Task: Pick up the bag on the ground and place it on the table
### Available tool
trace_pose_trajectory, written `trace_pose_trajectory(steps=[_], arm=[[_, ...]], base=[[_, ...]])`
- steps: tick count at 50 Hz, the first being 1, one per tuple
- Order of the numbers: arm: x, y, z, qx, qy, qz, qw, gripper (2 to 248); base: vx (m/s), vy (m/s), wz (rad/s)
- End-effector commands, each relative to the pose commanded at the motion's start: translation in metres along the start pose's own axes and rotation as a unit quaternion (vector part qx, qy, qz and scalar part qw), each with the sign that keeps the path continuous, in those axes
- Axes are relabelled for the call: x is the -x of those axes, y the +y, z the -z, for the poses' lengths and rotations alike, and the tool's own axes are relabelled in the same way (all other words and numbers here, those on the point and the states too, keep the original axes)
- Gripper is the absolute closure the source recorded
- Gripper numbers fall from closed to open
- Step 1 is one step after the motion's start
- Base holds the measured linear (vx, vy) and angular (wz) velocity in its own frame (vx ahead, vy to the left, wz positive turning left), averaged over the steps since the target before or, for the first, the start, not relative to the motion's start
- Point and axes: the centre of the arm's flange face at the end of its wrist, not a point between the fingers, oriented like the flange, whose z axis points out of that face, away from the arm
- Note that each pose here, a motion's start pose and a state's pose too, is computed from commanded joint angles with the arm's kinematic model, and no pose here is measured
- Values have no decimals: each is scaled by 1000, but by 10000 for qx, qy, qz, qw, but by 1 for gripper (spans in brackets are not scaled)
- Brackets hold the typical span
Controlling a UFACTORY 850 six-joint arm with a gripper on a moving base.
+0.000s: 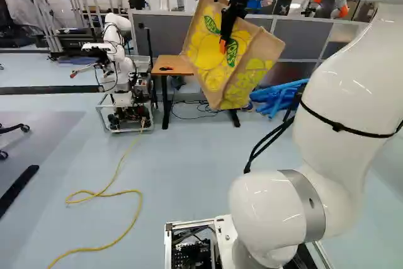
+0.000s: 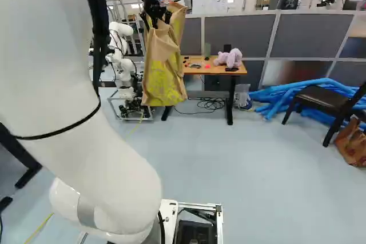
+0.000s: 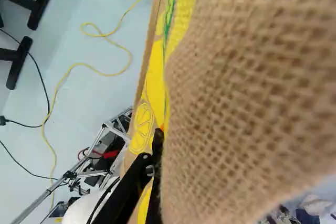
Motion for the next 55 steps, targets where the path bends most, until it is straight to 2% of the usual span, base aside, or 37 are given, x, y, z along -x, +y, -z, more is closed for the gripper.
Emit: trace_pose_trajectory(steps=[16, 55], arm=[[0, 0, 0, 0, 0, 0, 10000, 228], [0, 0, 0, 0, 0, 0, 10000, 228]], base=[[110, 16, -20], [129, 54, -20]])
